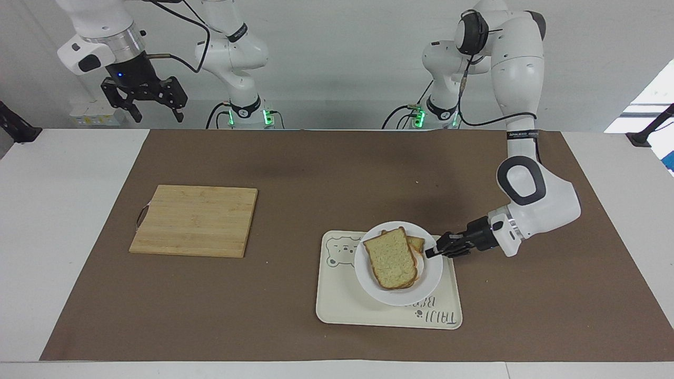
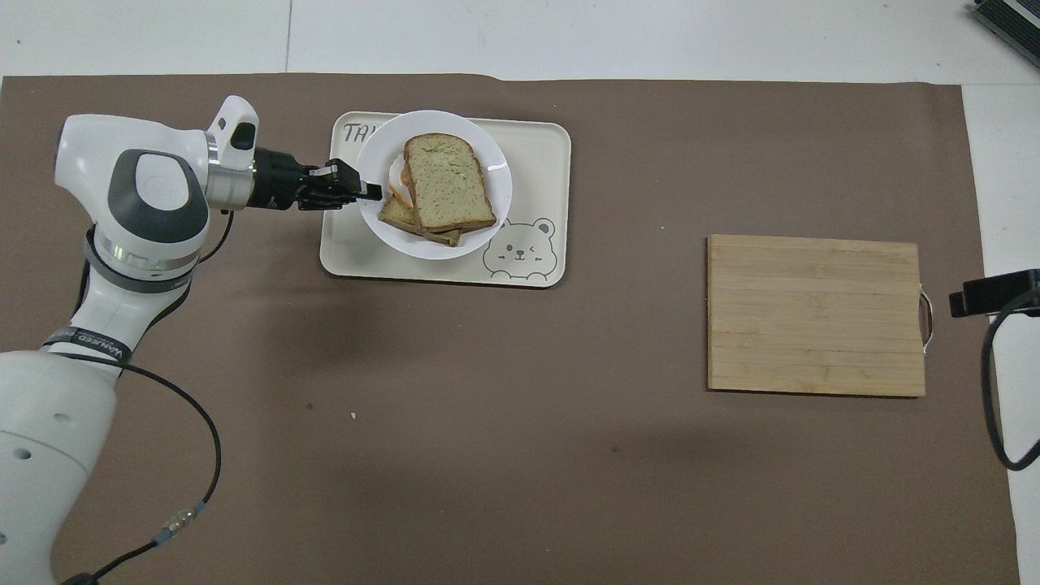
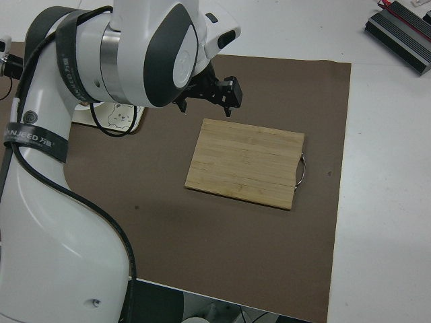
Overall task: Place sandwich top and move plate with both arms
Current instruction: 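Slide the plate with the left gripper onto the cream tray, then open the left gripper and withdraw it from the plate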
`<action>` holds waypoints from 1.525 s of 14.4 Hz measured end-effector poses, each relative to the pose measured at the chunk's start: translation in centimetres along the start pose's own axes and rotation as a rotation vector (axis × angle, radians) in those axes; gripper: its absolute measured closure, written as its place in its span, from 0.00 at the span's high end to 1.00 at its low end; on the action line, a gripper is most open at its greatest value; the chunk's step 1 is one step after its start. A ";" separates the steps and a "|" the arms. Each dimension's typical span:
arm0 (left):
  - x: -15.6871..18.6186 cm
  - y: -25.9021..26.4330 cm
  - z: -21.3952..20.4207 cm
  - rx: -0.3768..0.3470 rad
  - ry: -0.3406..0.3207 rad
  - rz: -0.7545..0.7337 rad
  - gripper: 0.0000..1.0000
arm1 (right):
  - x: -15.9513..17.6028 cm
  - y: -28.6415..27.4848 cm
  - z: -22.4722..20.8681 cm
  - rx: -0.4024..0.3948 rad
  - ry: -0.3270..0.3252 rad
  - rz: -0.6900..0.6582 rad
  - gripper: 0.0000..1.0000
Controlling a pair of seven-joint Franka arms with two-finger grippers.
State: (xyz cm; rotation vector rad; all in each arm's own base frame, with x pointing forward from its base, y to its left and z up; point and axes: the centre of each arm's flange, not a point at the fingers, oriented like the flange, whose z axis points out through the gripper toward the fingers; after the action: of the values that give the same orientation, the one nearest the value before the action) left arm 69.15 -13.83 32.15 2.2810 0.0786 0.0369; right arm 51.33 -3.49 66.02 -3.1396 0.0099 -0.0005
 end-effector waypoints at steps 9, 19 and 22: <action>0.4 -1.9 2.9 0.049 0.013 -0.009 0.07 | 0.0 -0.4 0.0 0.004 0.000 -0.008 1.00; 0.4 -1.1 1.0 0.281 -0.043 0.154 0.93 | 0.0 -0.4 0.0 0.004 0.000 -0.008 1.00; 0.1 2.1 -3.1 0.455 -0.042 0.262 1.00 | 0.0 -0.4 0.0 0.004 0.000 -0.008 1.00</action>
State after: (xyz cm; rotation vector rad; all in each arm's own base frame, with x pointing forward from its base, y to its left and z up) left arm 69.17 -12.86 35.81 2.7308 -0.2599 0.1187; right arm 51.35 -3.04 66.03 -3.1353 -0.0020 -0.0013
